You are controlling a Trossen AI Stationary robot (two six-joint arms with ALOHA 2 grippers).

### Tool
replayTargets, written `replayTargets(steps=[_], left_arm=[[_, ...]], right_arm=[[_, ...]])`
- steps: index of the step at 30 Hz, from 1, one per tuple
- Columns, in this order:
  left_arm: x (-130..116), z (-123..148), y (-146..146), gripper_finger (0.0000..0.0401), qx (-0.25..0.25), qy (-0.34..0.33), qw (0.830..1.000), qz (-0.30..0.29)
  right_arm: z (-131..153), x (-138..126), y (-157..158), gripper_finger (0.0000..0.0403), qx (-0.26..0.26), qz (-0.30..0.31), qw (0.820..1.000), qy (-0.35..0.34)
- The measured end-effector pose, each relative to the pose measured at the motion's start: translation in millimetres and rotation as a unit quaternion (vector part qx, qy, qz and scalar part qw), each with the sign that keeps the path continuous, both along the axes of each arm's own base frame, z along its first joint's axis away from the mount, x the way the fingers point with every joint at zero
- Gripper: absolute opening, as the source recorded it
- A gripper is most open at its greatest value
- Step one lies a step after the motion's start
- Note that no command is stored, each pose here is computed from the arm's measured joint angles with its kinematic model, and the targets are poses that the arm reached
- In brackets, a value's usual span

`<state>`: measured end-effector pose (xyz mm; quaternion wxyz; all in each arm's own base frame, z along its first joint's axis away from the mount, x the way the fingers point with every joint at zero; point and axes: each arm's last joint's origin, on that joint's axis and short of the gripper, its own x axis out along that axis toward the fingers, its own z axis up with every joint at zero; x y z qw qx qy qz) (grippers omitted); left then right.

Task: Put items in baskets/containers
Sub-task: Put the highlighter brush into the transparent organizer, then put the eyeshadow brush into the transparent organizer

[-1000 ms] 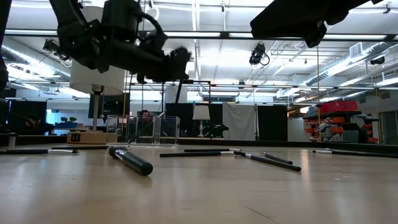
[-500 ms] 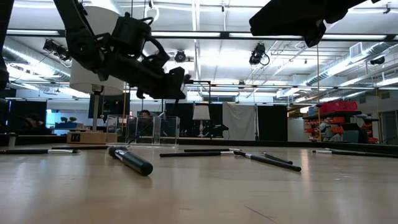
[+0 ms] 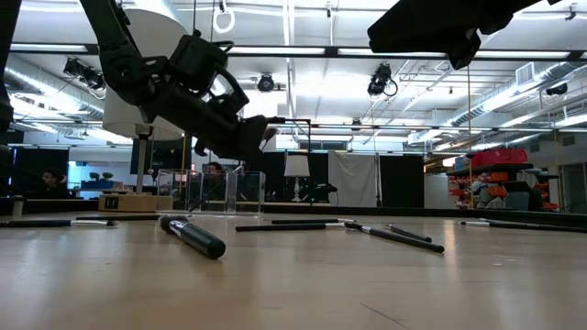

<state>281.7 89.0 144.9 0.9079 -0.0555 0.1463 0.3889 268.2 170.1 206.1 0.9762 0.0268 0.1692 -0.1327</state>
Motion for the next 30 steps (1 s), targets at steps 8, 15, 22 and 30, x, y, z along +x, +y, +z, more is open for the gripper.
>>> replayTargets(steps=[8, 15, 22, 30], left_arm=[[-2.2, -5.5, -0.6, 0.0050, -0.016, 0.023, 1.000, 0.004], [-2.4, -6.0, -0.9, 0.0097, -0.017, 0.026, 1.000, 0.004], [-2.3, -1.1, -3.5, 0.0118, -0.012, 0.023, 1.000, -0.008], [-6.9, 39.4, -32.4, 0.0119, 0.025, -0.010, 0.997, -0.074]], right_arm=[[0.1, 0.0, 0.0, 0.0084, 0.000, 0.000, 1.000, 0.000], [0.1, 0.1, 0.0, 0.0084, 0.000, 0.000, 1.000, 0.000], [0.1, 0.0, 0.0, 0.0084, 0.000, 0.000, 1.000, 0.000], [0.1, 0.2, -0.3, 0.0084, 0.000, 0.000, 1.000, 0.000]])
